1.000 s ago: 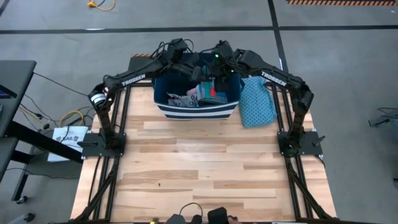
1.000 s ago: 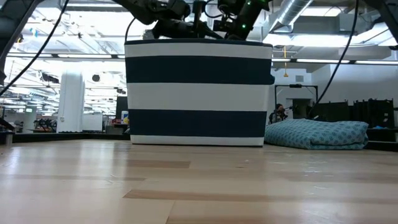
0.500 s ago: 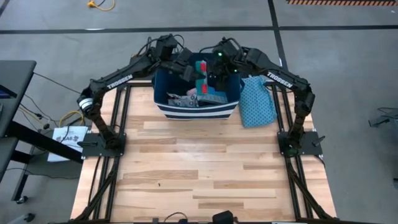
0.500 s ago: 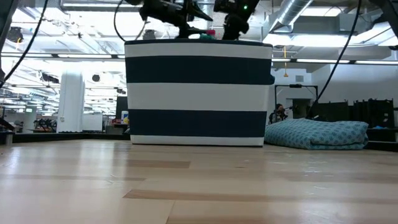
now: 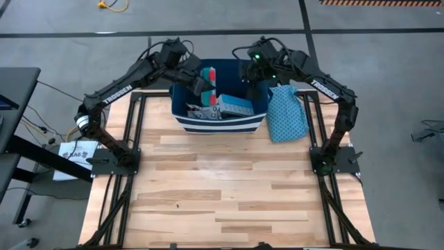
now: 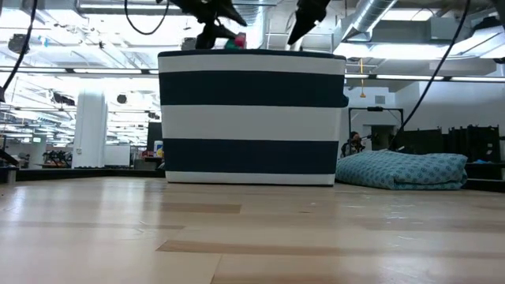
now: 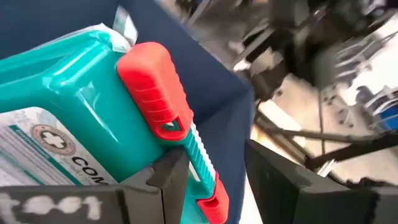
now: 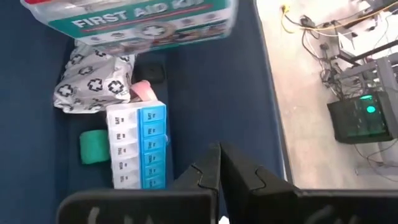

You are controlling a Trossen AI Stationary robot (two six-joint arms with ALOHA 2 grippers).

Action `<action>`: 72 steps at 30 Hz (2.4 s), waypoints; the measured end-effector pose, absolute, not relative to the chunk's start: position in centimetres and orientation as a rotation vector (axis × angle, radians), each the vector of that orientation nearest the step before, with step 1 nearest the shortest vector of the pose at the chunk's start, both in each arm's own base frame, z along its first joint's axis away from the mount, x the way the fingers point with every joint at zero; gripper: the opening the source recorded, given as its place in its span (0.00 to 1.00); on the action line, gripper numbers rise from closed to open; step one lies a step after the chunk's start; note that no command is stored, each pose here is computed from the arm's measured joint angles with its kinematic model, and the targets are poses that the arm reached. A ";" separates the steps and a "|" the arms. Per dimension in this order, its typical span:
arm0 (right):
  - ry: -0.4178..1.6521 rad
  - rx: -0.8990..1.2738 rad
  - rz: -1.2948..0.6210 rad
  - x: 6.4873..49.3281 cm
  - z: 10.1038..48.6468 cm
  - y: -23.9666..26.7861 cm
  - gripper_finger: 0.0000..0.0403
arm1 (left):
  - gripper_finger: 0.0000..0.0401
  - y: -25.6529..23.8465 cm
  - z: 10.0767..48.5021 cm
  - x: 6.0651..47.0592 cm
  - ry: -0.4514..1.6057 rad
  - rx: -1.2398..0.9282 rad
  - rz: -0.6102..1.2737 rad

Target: Pick & place medical supplies in basket/bin

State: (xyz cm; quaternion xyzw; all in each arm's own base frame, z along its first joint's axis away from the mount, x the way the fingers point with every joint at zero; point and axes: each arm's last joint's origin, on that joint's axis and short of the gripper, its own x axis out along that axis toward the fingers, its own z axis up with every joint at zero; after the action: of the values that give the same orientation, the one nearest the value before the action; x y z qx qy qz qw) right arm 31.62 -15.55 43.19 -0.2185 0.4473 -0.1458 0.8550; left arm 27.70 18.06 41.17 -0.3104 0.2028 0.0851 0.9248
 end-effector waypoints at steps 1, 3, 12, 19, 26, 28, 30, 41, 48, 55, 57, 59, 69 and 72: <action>0.939 -0.454 -0.309 31.4 43.4 -15.4 0.00 | 0.36 18.0 40.9 27.6 0.441 -0.643 0.182; 0.941 -0.443 -0.313 31.0 43.6 -15.2 0.00 | 0.36 17.9 40.5 27.4 0.483 -0.648 0.202; 0.994 -0.413 -0.309 30.4 43.4 -14.7 0.00 | 0.36 17.6 39.0 27.0 0.621 -0.664 0.268; 1.015 -0.413 -0.304 30.5 43.2 -14.4 0.00 | 0.36 17.5 36.8 27.8 0.764 -0.701 0.326; 1.029 -0.398 -0.294 30.5 43.1 -13.9 0.00 | 0.44 16.3 36.4 29.4 0.774 -0.619 0.298; 1.028 -0.398 -0.290 30.6 43.1 -13.7 0.00 | 0.47 16.2 36.4 29.5 0.779 -0.582 0.323; 1.027 -0.399 -0.288 30.6 43.1 -13.7 0.00 | 0.51 16.1 36.4 29.6 0.794 -0.538 0.369; 1.058 -0.393 -0.282 30.4 42.9 -13.6 0.00 | 0.65 13.7 36.3 30.7 0.885 -0.139 0.358; 1.080 -0.385 -0.275 30.2 42.8 -13.6 0.00 | 0.65 13.1 36.1 30.8 0.907 -0.052 0.195; 1.110 -0.372 -0.267 30.0 42.6 -13.5 0.00 | 0.65 13.3 36.0 30.3 1.032 0.245 0.266; 1.116 -0.364 -0.268 29.9 42.6 -13.5 0.00 | 0.65 13.2 36.0 30.3 1.079 0.384 0.270; 1.117 -0.356 -0.272 29.9 42.5 -13.5 0.00 | 0.65 13.0 36.0 30.4 1.115 0.514 0.255; 1.113 -0.338 -0.307 29.8 42.7 -13.5 0.00 | 0.65 11.7 36.9 31.2 1.135 0.681 0.403; 1.047 -0.310 -0.302 29.2 43.6 -13.1 0.00 | 0.65 10.8 38.5 31.1 1.071 0.608 0.417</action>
State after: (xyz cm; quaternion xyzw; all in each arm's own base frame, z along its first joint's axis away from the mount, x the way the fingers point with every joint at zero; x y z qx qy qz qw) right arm 29.20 -13.11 43.59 -0.1469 0.4959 -0.1431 0.8438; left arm 31.11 10.82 38.49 0.2830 0.4986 0.1942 0.7960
